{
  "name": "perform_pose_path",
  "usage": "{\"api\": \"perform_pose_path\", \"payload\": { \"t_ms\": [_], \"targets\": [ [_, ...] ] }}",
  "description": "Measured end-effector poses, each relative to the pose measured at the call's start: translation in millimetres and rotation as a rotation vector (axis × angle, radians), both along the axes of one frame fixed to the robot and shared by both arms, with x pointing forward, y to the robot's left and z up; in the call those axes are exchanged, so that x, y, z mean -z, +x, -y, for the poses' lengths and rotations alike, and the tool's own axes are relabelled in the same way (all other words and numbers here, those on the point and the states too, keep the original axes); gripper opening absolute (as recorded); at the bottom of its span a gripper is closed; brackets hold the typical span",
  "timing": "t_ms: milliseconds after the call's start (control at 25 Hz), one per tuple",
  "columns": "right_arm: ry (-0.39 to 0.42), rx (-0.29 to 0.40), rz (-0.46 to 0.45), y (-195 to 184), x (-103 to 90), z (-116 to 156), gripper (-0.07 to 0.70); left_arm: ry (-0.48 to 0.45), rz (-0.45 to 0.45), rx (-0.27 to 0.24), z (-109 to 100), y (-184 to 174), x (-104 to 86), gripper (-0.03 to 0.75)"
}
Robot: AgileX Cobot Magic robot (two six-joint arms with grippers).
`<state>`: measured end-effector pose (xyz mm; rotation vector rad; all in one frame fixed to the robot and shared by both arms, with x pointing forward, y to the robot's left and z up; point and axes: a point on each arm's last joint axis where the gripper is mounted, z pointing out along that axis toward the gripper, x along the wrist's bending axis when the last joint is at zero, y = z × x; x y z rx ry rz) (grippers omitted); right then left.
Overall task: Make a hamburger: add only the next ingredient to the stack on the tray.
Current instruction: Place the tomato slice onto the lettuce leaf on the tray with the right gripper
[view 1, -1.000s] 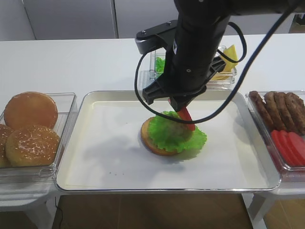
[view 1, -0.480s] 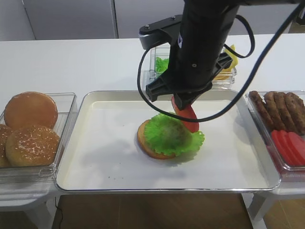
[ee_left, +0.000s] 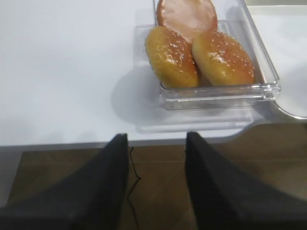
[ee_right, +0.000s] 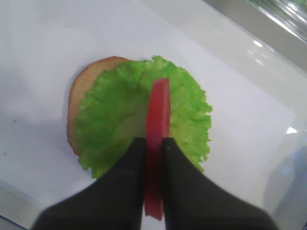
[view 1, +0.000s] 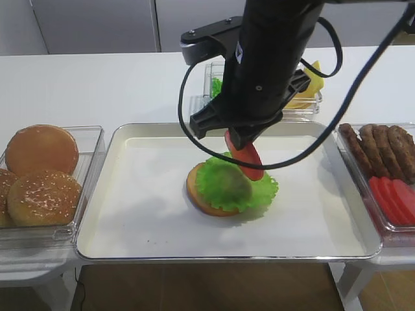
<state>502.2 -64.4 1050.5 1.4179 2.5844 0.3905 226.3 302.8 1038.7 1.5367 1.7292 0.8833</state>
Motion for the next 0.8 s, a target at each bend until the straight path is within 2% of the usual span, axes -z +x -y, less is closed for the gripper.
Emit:
{"api": "perform_pose_path", "payload": {
  "t_ms": [360, 800],
  "targets": [
    [-0.026, 0.0, 0.049, -0.3, -1.4, -1.9, 0.061, 0.0, 0.0, 0.0, 0.0, 0.0, 0.0, 0.299],
    [-0.031, 0.008, 0.025, 1.3, 6.0, -4.6, 0.061, 0.0, 0.0, 0.0, 0.0, 0.0, 0.0, 0.299]
  ]
}}
